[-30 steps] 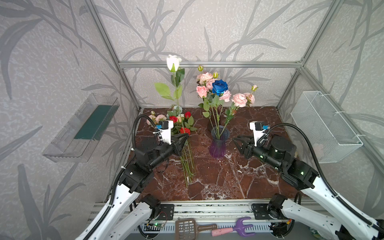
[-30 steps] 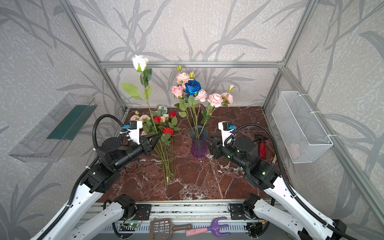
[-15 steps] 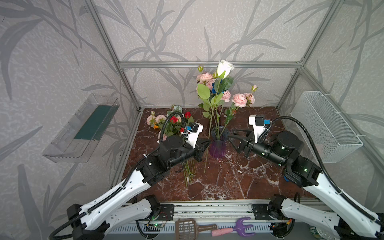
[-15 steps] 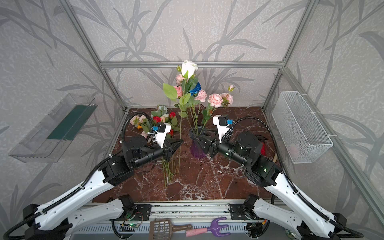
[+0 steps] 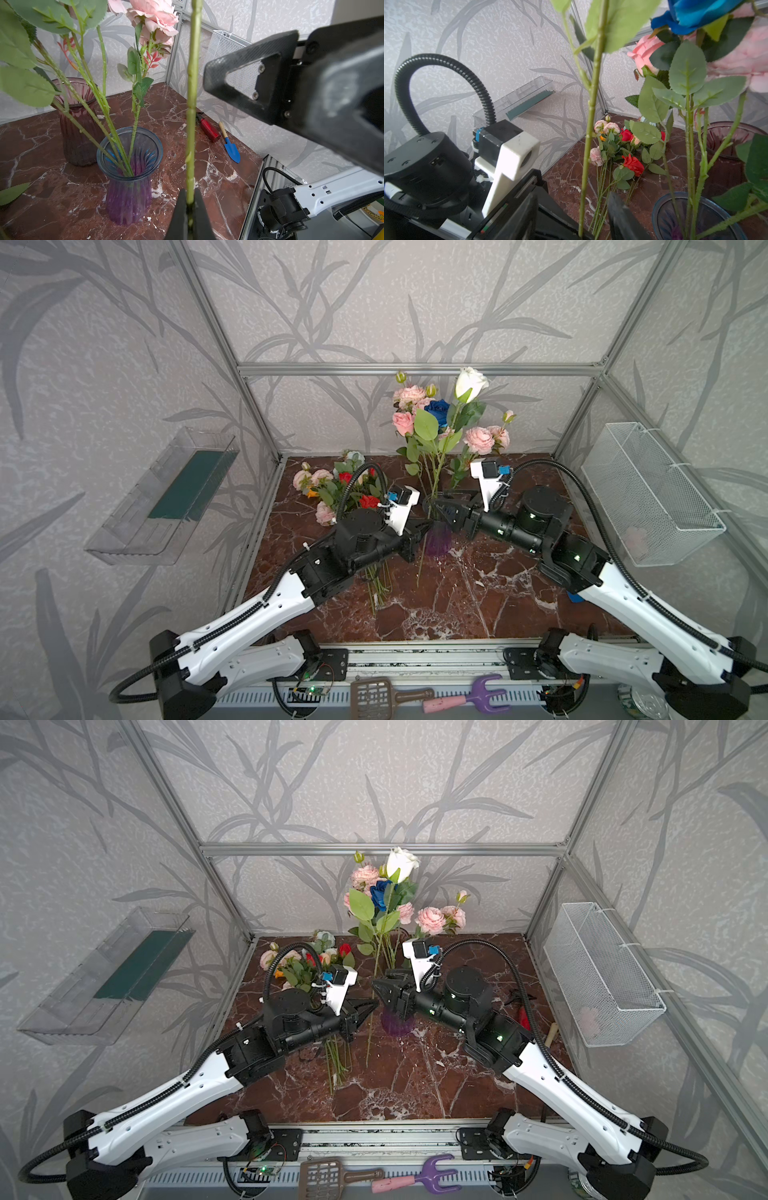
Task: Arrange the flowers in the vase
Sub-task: 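Grasp the white rose stem with the right gripper above the left gripper, then lift the white rose over the vase with the right gripper while the left gripper withdraws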
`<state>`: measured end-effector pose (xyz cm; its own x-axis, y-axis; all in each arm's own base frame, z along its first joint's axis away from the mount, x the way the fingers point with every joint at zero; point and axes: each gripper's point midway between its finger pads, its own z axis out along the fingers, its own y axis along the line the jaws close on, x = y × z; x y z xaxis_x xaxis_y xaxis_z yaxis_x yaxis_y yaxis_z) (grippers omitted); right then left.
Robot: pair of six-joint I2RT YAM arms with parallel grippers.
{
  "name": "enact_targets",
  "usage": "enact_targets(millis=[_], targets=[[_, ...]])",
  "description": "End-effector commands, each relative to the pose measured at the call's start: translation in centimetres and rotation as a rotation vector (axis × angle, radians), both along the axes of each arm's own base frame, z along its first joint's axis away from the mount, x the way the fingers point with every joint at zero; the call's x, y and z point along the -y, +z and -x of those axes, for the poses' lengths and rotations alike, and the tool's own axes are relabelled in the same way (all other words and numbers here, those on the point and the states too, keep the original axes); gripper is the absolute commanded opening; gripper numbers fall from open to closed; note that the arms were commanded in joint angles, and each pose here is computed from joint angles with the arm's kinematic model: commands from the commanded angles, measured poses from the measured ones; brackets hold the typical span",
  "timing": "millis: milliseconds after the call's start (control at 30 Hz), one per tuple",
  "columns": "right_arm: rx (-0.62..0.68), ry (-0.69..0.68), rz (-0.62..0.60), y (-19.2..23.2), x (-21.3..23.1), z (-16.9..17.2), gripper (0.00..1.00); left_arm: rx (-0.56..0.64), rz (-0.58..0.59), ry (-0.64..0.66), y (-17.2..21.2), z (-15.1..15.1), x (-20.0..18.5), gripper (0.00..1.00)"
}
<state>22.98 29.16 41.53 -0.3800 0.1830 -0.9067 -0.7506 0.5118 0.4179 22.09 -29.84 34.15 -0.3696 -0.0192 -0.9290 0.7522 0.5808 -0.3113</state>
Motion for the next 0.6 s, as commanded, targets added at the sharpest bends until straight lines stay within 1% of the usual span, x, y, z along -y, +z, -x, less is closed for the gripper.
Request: enact_targets(millis=[0, 67, 100, 200, 267, 300, 333, 400, 433, 467, 533, 567], targets=[[0.015, -0.021, -0.083, 2.4, -0.4, -0.7, 0.51, 0.058, 0.029, -0.007, 1.8, 0.1, 0.1, 0.0], [-0.009, -0.024, -0.082, 1.9, -0.9, -1.2, 0.47, 0.061, 0.028, -0.007, 1.8, 0.2, 0.0, 0.0], [-0.021, -0.025, -0.083, 1.7, -1.1, -1.4, 0.43, 0.062, 0.027, -0.007, 1.8, 0.2, 0.0, 0.0], [-0.045, -0.014, -0.094, 1.3, -1.6, -1.6, 0.24, 0.065, 0.019, -0.007, 1.6, 0.2, -0.1, 0.0], [-0.056, -0.008, -0.108, 1.4, -1.8, -1.7, 0.09, 0.066, 0.016, 0.005, 1.5, 0.1, -0.4, 0.0], [-0.057, -0.007, -0.113, 1.5, -1.8, -1.6, 0.05, 0.062, 0.015, 0.015, 1.4, 0.1, -0.5, 0.0], [-0.057, -0.007, -0.118, 1.7, -1.8, -1.6, 0.02, 0.063, 0.014, 0.024, 1.3, 0.0, -0.7, 0.03], [-0.055, -0.012, -0.12, 1.9, -1.7, -1.7, 0.0, 0.07, 0.017, 0.037, 1.4, 0.0, -1.1, 0.17], [-0.052, -0.014, -0.12, 2.0, -1.6, -1.7, 0.0, 0.072, 0.02, 0.047, 1.4, 0.0, -1.3, 0.32], [-0.046, -0.021, -0.122, 2.3, -1.5, -1.7, 0.0, 0.076, 0.022, 0.064, 1.4, -0.2, -1.6, 0.43], [-0.02, -0.042, -0.112, 2.8, -1.1, -1.9, 0.0, 0.087, 0.028, 0.104, 1.6, -0.3, -2.5, 0.56], [0.0, -0.057, -0.104, 3.2, -0.9, -2.0, 0.0, 0.095, 0.03, 0.133, 1.7, -0.4, -3.2, 0.59]])
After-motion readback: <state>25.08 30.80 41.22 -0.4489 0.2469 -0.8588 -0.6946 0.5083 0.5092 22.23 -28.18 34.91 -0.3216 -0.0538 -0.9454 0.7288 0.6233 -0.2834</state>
